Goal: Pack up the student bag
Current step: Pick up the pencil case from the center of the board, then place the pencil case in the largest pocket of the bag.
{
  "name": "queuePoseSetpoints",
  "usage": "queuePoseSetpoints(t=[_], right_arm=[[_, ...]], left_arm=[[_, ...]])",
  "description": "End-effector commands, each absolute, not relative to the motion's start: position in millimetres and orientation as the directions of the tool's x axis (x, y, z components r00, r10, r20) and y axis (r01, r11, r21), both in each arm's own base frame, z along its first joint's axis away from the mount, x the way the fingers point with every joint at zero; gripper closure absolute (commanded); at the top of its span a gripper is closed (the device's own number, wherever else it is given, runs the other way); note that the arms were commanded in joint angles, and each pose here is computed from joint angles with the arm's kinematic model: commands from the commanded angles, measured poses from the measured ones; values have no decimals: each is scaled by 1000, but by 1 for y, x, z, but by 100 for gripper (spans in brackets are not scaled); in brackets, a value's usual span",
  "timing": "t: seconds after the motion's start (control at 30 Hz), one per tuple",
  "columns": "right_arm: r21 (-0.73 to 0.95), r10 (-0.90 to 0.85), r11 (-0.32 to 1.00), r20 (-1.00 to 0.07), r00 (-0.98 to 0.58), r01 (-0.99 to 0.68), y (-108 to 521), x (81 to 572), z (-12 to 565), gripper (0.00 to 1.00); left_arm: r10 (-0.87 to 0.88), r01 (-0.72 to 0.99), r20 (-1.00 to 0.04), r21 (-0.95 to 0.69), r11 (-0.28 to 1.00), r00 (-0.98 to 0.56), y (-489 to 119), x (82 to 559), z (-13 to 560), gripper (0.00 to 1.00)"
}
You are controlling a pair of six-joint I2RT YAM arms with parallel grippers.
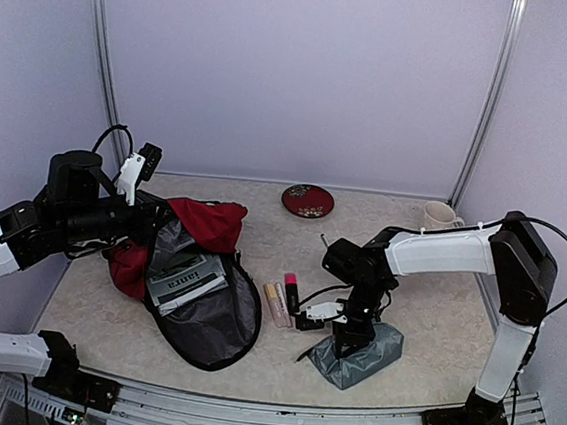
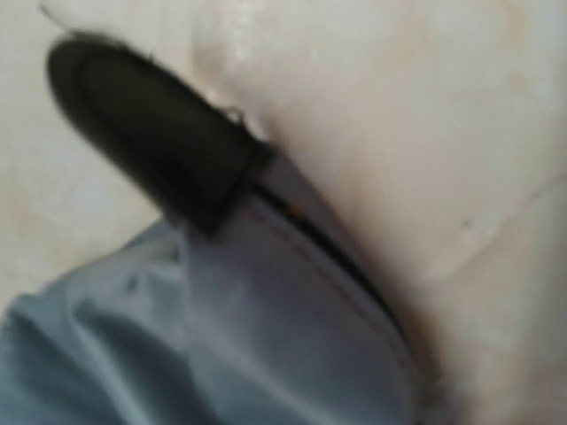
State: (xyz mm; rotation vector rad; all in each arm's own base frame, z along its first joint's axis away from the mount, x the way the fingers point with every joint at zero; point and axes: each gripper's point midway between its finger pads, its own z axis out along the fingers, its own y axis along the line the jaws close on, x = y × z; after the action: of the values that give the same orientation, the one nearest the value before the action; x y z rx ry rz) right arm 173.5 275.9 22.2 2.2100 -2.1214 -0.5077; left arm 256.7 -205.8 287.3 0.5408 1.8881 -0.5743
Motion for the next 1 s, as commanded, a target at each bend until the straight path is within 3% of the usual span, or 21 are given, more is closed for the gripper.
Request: queuePoseSetpoints(t=[0.0,0.2,0.3,0.43,0.53,0.63,0.7,0.87,0.97], right_arm=[[218,-985,-74,-169,38,-973,267,168,16,73],[102,-929,-83,-369,40,-991,296,175,74,99],[21,-828,-106,-556,77,-994,324,173,128,100],[-135,-520,-176,-828,208,-975,368,150,228,100],[-264,-181,-216,-935,304,-940,396,120,302,100],[-383,82,-192,-924,374,-904,421,99,344,100],[-457,141,-199,-889,436,-867,452,90,340,100],[-597,157,-271,-801,578,-755,526,83,308,100],[-707,95,-185,-705,703,-683,558,113,294,100]], left_arm=[[73,610,-949,-138,780,-307,-206,260,308,100],[52,616,-952,-153,773,-303,-208,259,313,100],[48,619,-951,-160,769,-305,-209,259,314,100],[35,642,-954,-174,747,-298,-213,256,325,100],[11,700,-962,-191,688,-273,-223,246,344,100],[1,713,-965,-194,674,-264,-228,244,356,100],[7,707,-964,-189,681,-264,-229,245,357,100],[25,724,-964,-181,666,-265,-237,239,363,100],[38,736,-969,-158,658,-242,-239,231,370,100]])
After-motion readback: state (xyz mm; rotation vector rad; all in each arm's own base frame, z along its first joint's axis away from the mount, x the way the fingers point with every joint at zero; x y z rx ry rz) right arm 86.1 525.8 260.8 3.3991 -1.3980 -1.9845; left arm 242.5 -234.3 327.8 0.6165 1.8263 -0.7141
